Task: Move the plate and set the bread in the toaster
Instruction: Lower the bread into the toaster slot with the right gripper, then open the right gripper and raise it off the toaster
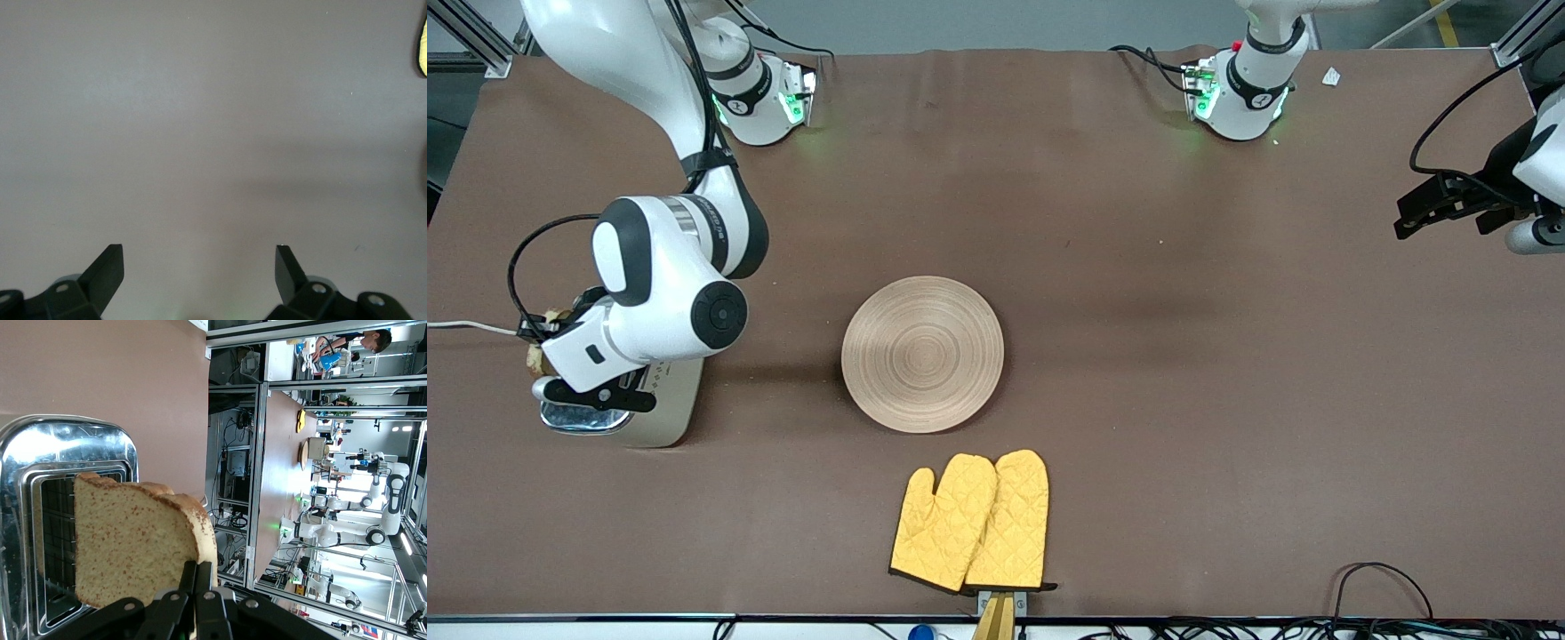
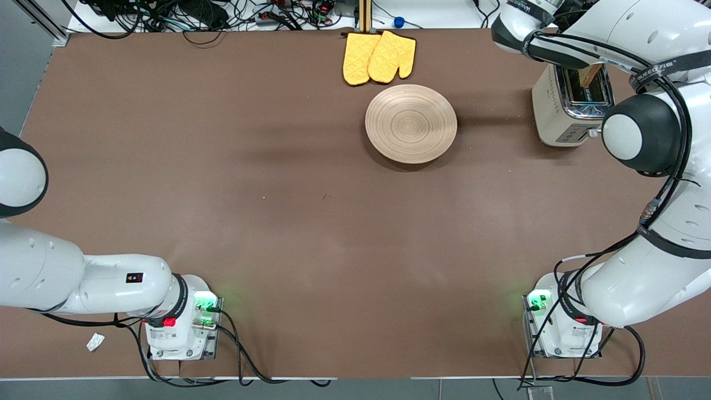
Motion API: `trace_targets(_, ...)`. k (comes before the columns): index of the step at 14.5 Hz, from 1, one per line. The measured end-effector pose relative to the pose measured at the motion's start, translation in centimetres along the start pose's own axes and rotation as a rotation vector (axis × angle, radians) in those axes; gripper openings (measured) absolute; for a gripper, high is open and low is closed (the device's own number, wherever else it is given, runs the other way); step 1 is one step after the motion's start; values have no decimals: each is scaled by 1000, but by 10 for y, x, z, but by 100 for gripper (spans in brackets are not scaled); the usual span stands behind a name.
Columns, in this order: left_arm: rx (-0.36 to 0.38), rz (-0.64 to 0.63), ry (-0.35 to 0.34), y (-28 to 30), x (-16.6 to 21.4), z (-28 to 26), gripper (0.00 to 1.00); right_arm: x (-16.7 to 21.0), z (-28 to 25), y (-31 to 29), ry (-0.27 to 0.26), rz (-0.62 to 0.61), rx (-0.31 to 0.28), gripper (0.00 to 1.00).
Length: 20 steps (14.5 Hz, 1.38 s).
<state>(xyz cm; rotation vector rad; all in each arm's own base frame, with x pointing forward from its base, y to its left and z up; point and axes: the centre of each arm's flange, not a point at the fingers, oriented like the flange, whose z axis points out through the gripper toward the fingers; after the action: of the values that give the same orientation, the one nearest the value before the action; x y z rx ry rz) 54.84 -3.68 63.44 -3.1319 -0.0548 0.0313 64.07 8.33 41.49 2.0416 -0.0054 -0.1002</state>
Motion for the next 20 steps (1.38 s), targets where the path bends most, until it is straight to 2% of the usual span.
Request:
trace_targets(11, 0, 1, 0, 0, 0, 0, 100, -12, 14, -15, -23, -40, -12, 3)
trace_targets(17, 0, 1, 2, 1, 0, 0, 100, -12, 15, -20, -7, -49, -3, 3)
trace_targets(20, 0, 1, 3, 1, 0, 0, 100, -9, 14, -22, 18, -48, 15, 3)
